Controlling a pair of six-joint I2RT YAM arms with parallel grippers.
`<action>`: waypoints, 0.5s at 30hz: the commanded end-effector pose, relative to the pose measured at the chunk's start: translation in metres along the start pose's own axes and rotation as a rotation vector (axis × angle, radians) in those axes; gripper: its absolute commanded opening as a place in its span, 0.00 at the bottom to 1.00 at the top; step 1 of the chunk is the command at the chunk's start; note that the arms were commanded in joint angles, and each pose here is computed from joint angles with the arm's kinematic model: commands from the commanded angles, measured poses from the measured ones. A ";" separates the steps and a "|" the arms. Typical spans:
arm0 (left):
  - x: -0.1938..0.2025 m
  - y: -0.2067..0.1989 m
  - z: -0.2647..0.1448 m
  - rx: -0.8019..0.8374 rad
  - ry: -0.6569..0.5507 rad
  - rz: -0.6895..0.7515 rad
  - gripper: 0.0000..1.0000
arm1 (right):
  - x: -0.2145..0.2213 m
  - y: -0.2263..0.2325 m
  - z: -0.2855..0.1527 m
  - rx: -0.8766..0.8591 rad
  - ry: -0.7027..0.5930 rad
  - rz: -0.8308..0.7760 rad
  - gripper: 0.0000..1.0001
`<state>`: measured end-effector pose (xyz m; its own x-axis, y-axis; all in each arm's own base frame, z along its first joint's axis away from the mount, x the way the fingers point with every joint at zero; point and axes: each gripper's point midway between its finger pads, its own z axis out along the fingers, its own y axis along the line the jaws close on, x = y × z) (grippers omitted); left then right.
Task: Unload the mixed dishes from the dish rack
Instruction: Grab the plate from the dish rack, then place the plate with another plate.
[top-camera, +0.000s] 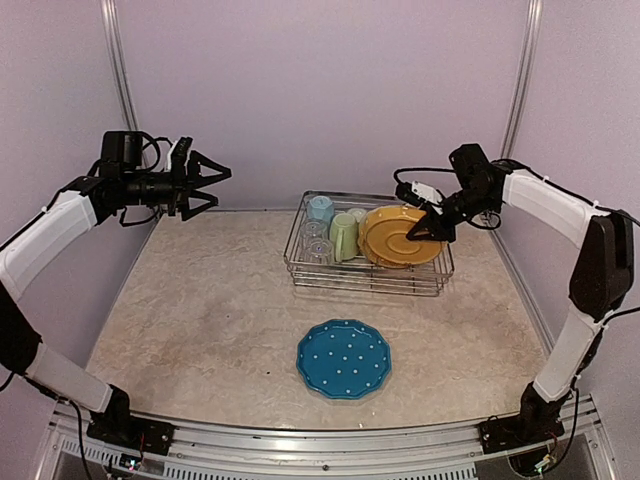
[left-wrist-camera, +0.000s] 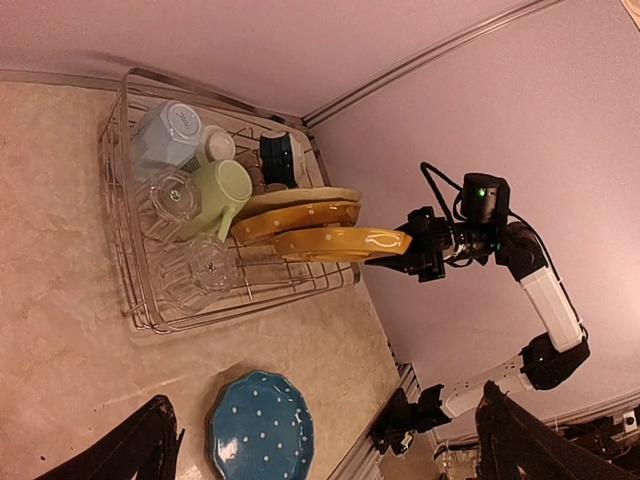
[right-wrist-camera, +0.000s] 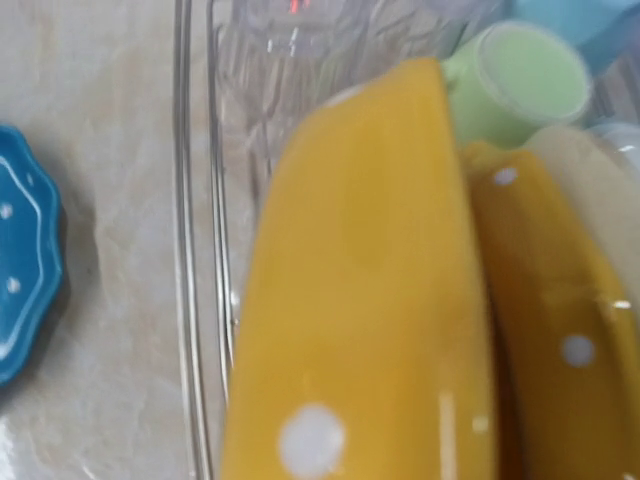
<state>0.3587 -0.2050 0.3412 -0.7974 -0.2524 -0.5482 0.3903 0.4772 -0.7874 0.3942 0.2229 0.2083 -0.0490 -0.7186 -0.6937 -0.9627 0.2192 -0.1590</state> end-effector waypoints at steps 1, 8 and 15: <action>0.002 -0.004 0.003 0.007 0.007 0.020 0.99 | -0.060 -0.001 -0.039 0.100 -0.202 -0.028 0.00; 0.003 -0.004 0.003 0.003 0.008 0.023 0.99 | -0.082 0.023 -0.054 0.061 -0.282 -0.119 0.00; 0.003 -0.004 0.004 0.002 0.009 0.023 0.99 | -0.101 0.064 -0.058 -0.058 -0.333 -0.174 0.00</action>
<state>0.3569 -0.2087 0.3407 -0.7990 -0.2446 -0.5494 0.3945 0.4765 -0.7857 0.3572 0.2472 0.2611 0.0327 -0.5937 -0.8040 -0.9669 0.1848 -0.1758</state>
